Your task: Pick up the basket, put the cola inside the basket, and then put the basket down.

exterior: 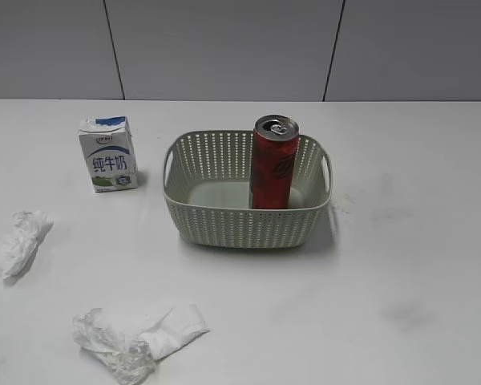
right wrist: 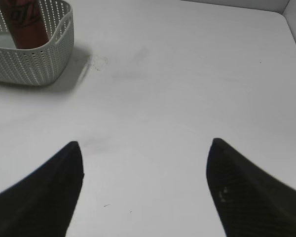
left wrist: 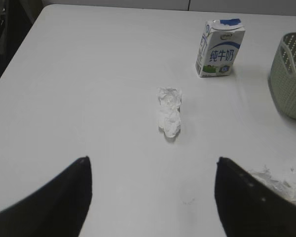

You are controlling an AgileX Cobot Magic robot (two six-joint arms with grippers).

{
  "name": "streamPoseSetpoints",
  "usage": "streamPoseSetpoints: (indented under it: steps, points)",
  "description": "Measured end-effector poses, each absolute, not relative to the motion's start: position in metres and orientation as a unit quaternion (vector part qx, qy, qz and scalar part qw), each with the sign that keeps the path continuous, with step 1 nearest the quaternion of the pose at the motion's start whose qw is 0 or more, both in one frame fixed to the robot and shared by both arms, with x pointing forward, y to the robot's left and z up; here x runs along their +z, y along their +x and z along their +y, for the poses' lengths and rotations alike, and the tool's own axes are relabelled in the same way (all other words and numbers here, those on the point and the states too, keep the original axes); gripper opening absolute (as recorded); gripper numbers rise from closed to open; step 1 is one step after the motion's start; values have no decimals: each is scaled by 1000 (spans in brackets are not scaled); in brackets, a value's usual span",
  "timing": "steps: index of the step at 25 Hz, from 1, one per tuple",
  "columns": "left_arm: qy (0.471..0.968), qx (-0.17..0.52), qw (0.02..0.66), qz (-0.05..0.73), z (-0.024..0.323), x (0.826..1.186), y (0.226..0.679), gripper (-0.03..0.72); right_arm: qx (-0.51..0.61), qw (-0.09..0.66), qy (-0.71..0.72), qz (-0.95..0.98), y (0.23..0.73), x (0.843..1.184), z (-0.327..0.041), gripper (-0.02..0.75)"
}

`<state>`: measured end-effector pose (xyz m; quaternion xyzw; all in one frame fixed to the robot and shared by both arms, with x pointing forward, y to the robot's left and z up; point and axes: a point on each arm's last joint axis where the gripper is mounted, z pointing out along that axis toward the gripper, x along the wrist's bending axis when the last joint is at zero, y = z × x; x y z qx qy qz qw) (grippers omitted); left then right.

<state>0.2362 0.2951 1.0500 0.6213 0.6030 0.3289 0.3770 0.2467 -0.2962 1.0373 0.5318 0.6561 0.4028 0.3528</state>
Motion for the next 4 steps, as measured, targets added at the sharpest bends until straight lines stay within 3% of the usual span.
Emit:
streamPoseSetpoints:
  steps: [4]
  points:
    - [621,328,377,603,295,1050,236,580,403,353,532,656,247,1037,-296,591]
